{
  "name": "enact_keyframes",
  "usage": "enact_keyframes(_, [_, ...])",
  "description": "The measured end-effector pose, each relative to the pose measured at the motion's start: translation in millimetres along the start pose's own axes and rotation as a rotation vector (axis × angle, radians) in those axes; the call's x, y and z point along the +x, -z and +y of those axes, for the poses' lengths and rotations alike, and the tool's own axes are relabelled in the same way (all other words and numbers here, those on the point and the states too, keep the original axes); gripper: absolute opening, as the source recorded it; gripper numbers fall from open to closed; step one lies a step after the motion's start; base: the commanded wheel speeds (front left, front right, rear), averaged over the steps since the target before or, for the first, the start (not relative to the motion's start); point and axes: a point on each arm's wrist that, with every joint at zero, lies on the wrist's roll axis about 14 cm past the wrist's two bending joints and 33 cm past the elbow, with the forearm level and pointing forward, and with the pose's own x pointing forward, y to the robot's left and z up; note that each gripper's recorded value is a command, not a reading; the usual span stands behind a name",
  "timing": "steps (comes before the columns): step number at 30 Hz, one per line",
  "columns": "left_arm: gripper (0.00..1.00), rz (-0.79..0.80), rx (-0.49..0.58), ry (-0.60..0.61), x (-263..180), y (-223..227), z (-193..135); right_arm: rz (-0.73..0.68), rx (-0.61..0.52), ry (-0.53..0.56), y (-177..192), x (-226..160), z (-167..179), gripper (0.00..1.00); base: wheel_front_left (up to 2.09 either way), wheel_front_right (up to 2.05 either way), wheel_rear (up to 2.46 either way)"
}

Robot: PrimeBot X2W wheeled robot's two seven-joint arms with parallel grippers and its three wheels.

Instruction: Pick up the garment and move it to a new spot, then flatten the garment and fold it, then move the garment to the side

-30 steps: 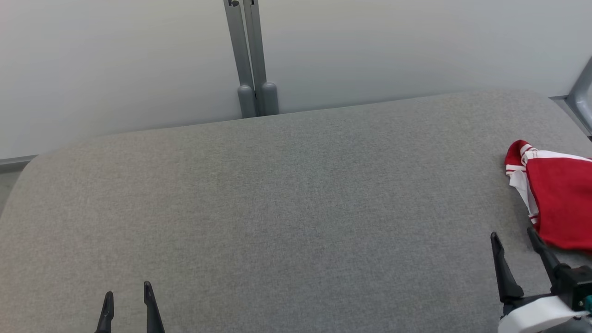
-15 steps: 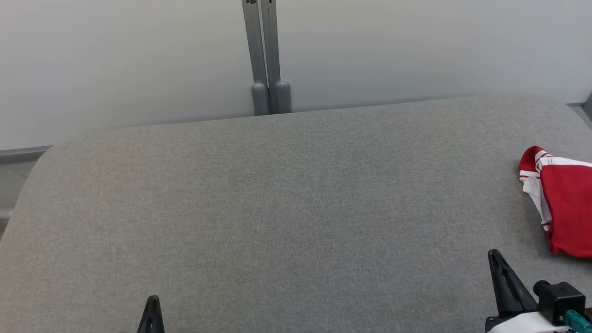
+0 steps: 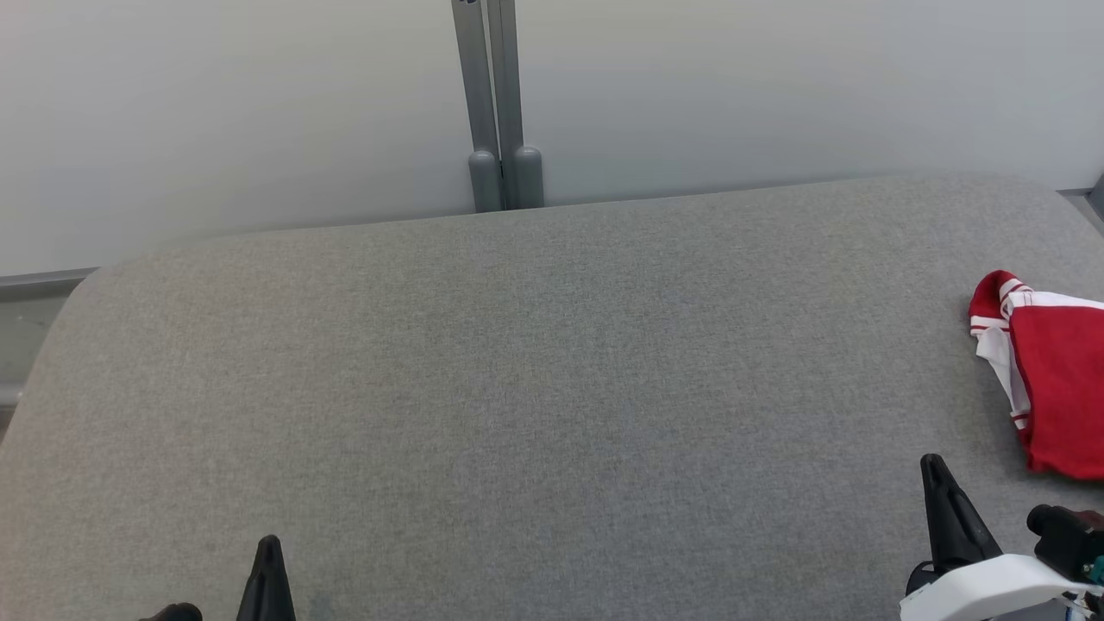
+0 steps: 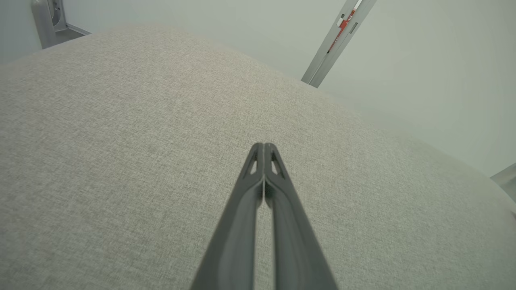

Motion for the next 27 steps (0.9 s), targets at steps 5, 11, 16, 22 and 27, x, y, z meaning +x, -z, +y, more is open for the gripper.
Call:
enact_keyframes(5, [0.0,0.003,-0.087,-0.006,5,-3,0,0.001,0.09,0.016,-1,3,-1,0.0,0.0,0.0,0.0])
enact_keyframes(11, [0.0,0.005,-0.175,-0.007,11,-7,0,0.003,0.194,0.031,-1,8,-2,0.0,0.0,0.0,0.0])
enact_keyframes(16, [0.0,0.009,-0.244,-0.005,15,-10,0,0.002,0.275,0.039,-3,11,-2,0.0,0.0,0.0,0.0])
enact_keyframes(22, [0.0,0.013,-0.323,-0.003,19,-13,-1,0.0,0.364,0.045,-4,16,-1,0.0,0.0,0.0,0.0])
enact_keyframes(27, [0.0,0.015,-0.384,0.001,23,-15,-2,0.002,0.436,0.052,-4,18,-1,0.0,0.0,0.0,0.0])
